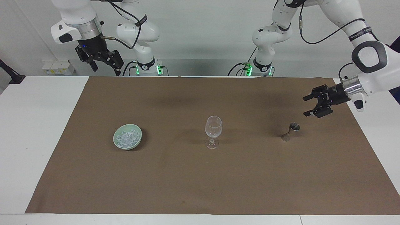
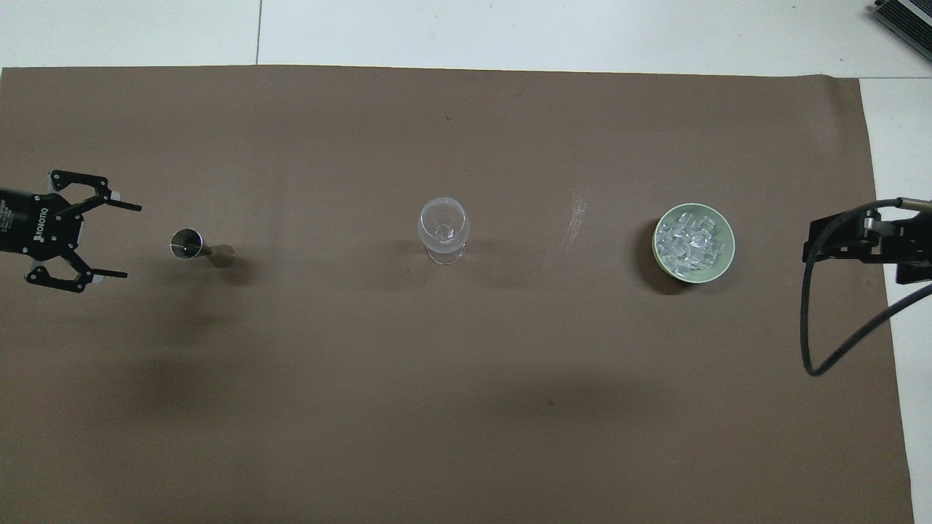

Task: Pour wine and add ice with both arms
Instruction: 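Move the open left gripper toward the small silver metal cup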

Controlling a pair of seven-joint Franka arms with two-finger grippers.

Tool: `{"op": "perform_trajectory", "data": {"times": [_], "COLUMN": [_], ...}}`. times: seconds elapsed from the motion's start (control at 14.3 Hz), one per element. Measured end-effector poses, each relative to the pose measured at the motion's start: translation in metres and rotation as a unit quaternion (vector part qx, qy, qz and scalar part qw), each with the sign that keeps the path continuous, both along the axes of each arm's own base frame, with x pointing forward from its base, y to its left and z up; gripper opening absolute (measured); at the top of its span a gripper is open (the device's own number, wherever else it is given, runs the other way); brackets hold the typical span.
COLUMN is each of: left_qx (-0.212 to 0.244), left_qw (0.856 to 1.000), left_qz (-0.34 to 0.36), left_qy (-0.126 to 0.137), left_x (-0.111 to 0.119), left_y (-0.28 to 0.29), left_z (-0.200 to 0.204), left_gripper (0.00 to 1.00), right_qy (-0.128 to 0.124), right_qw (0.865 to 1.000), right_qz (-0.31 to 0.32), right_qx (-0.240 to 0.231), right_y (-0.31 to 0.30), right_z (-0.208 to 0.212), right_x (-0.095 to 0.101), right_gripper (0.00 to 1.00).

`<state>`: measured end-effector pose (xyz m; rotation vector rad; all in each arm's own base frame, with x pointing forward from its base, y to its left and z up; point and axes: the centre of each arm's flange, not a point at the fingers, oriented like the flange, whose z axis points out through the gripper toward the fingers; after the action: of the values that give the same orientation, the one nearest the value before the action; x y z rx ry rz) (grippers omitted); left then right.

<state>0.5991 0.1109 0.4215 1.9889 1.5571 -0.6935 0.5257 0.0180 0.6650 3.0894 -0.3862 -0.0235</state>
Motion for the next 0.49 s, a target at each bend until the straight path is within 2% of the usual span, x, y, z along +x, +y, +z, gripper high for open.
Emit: {"op": "perform_trajectory", "data": {"times": [0.21,0.49], "left_qx": [-0.015,-0.057], "left_qw": [1.000,0.995], "left_qz": [0.022,0.067], "left_qy": [0.006,0.037], "left_x": [0.005,0.005], "left_y": [0.010,0.044], "left_z": [-0.020,-0.069], "left_gripper": [1.00,1.00], "right_qy": [0.002,0.002], "right_qw": [1.000,1.000], "right_qz": [0.000,0.000], "right_qx": [0.000,0.000], "right_y": [0.000,0.000], "right_z": [0.000,0.000], "right_x": [0.000,0.000], "right_gripper": [1.00,1.00]}}
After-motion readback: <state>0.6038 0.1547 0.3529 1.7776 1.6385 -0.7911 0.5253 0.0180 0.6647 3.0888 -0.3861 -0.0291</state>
